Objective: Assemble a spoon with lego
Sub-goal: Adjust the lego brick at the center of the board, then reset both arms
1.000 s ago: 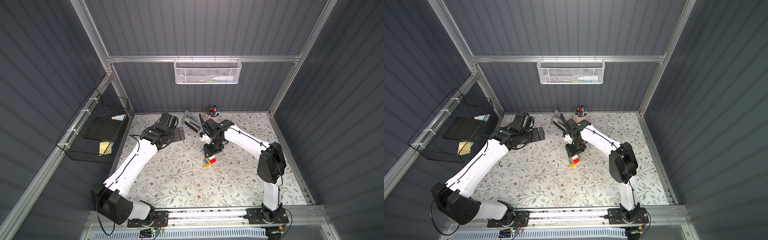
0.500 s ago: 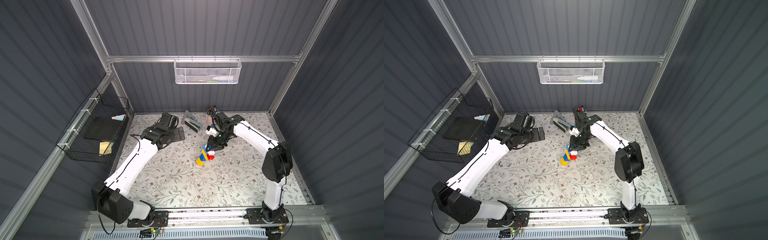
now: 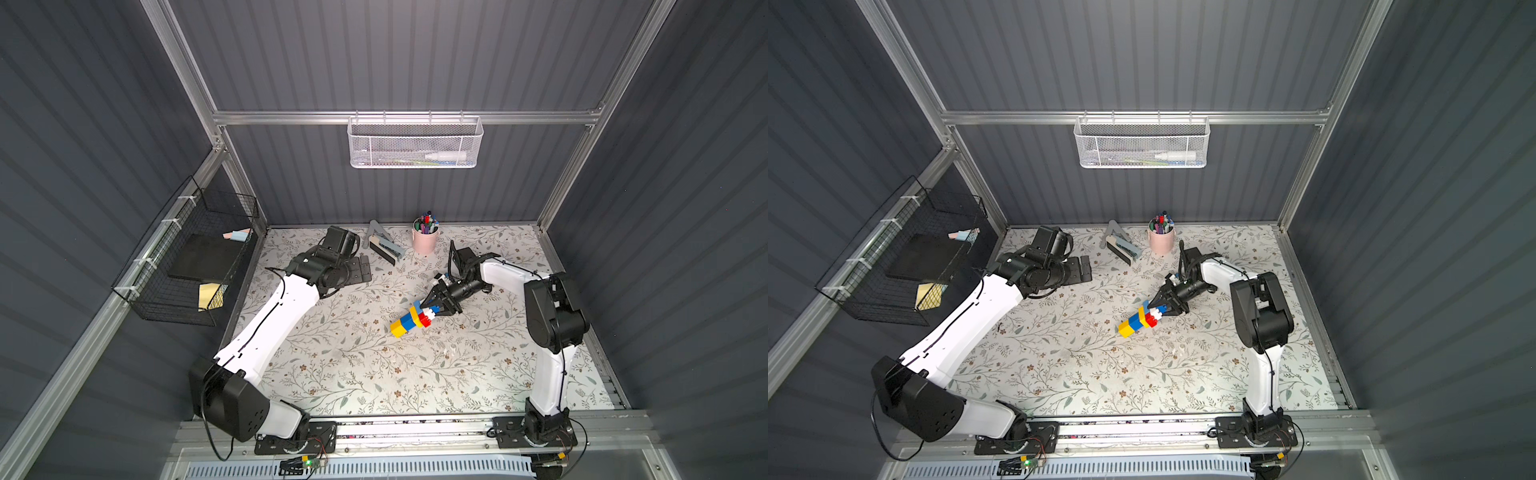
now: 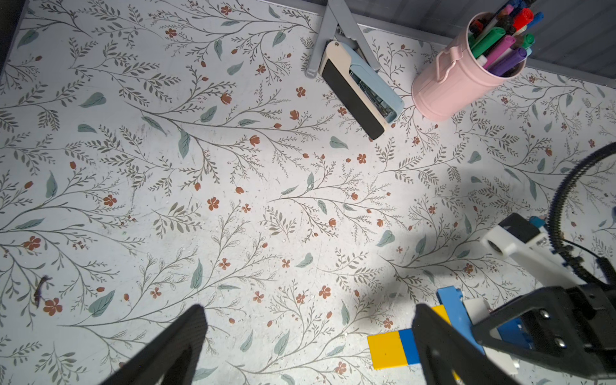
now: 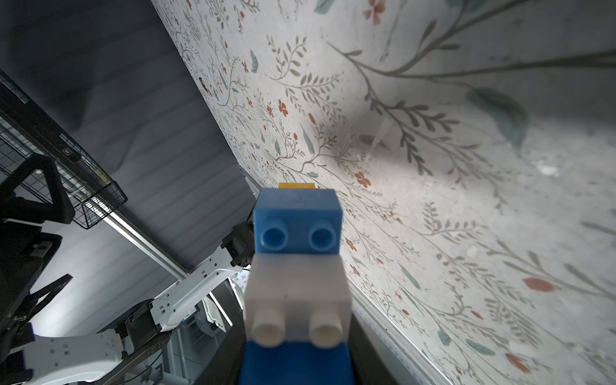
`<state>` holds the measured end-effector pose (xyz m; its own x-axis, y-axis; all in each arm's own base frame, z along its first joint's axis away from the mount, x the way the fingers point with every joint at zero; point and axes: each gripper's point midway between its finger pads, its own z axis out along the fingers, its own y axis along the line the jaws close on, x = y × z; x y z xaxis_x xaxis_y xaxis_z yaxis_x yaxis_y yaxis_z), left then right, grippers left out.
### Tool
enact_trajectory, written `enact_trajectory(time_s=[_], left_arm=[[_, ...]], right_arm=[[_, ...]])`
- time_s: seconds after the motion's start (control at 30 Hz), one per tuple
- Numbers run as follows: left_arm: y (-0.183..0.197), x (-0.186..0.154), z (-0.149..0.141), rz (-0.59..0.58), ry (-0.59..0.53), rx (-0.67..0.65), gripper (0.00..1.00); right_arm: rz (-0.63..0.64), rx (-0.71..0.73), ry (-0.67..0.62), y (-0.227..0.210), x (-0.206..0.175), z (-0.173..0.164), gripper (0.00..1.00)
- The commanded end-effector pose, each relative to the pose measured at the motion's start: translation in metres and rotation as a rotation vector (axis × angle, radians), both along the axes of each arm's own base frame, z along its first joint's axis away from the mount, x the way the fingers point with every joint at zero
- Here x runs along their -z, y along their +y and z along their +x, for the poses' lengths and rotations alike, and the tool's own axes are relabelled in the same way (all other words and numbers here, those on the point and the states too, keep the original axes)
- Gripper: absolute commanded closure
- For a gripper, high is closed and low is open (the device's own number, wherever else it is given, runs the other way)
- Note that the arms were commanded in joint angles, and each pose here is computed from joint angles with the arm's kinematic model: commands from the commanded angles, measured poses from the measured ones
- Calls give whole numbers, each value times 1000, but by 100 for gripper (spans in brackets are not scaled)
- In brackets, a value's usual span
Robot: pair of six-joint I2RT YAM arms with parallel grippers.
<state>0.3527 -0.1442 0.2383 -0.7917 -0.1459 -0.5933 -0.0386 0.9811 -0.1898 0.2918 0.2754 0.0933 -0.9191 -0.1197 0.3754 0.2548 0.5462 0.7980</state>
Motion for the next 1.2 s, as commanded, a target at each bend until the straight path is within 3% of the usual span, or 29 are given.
enact_trajectory(time_s=[0.0,0.33,0.5,0.67,0.73,0.83,0.93,1.07,1.17], left_arm=[[0,7,-2,7,16,17,1],[0,10,-4,3,15,12,1],[1,13,-4,6,15,10,1],[6,17,-5,19,12,-10,1],[13,19,-5,33,-8,-51,1],[35,28,1,35,-59,-145,1],[91,22,22,37,-179,-342,1],[185,29,30,105,-373,-583,1],[218,33,18,188,-537,-602,1]], right_arm=[[89,26,52,3,-5,3,62],[70,33,182,-16,17,-6,51],[42,41,185,-28,14,-9,33],[-70,62,208,-55,14,-19,25],[-173,77,188,-75,15,-22,20],[-308,144,40,-106,2,-12,10],[-468,202,-241,-136,-20,13,2],[-731,332,-611,-187,-33,45,1],[-848,394,-753,-212,-35,54,1]])
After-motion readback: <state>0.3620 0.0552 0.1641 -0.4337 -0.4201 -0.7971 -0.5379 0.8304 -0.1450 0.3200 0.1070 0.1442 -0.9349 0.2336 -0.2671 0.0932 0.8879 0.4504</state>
